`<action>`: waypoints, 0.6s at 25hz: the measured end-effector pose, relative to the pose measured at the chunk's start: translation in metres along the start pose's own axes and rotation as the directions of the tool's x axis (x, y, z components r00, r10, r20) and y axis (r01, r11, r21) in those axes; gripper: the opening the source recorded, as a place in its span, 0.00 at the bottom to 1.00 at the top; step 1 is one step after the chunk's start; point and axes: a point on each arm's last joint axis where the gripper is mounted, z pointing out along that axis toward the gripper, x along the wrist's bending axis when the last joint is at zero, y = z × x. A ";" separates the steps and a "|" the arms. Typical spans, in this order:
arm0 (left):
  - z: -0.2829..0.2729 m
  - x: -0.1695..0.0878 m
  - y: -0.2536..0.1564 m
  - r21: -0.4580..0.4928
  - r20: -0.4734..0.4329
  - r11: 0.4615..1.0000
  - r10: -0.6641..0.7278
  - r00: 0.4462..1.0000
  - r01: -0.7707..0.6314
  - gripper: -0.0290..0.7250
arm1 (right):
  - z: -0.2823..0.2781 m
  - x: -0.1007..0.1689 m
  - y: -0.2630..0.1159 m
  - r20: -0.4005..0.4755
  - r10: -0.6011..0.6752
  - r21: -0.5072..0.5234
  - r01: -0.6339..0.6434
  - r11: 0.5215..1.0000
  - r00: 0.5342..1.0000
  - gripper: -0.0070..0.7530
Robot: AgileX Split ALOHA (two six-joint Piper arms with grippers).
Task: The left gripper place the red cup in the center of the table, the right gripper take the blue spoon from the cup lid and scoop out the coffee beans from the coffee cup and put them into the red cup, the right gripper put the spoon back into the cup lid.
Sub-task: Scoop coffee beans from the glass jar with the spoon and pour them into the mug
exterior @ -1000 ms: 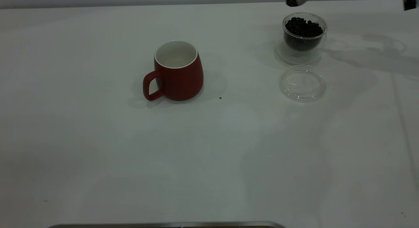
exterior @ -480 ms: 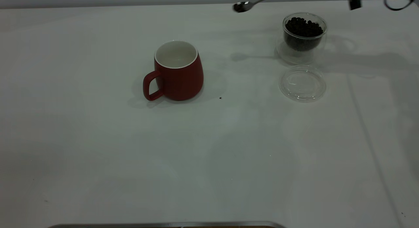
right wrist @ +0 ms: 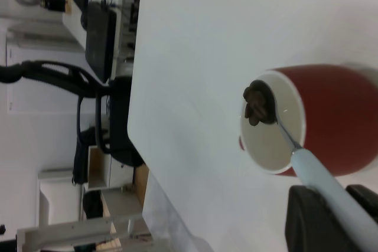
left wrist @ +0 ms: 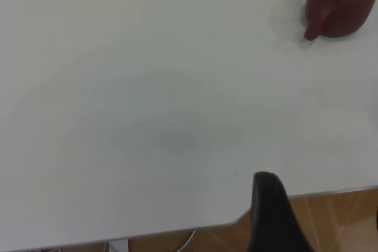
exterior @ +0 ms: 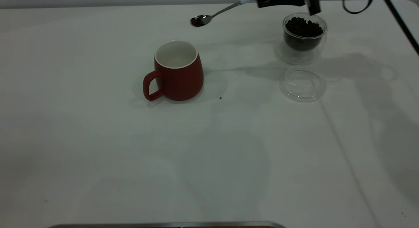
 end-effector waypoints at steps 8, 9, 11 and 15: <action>0.000 0.000 0.000 0.000 0.000 1.000 0.000 1.000 0.000 0.66 | 0.024 0.014 -0.007 -0.013 -0.026 0.052 0.027 0.998 1.000 0.16; 0.000 0.000 0.000 0.000 0.000 1.000 0.000 1.000 0.000 0.66 | 0.026 0.015 -0.008 -0.014 -0.028 0.057 0.029 0.998 1.000 0.16; 0.000 0.000 0.000 0.000 0.000 1.000 0.000 1.000 0.000 0.66 | 0.030 0.017 -0.009 -0.016 -0.033 0.065 0.033 0.997 0.999 0.16; 0.000 0.000 0.000 0.000 0.000 1.000 0.000 1.000 0.000 0.66 | 0.037 0.019 -0.012 -0.016 -0.072 0.077 0.073 0.994 0.997 0.16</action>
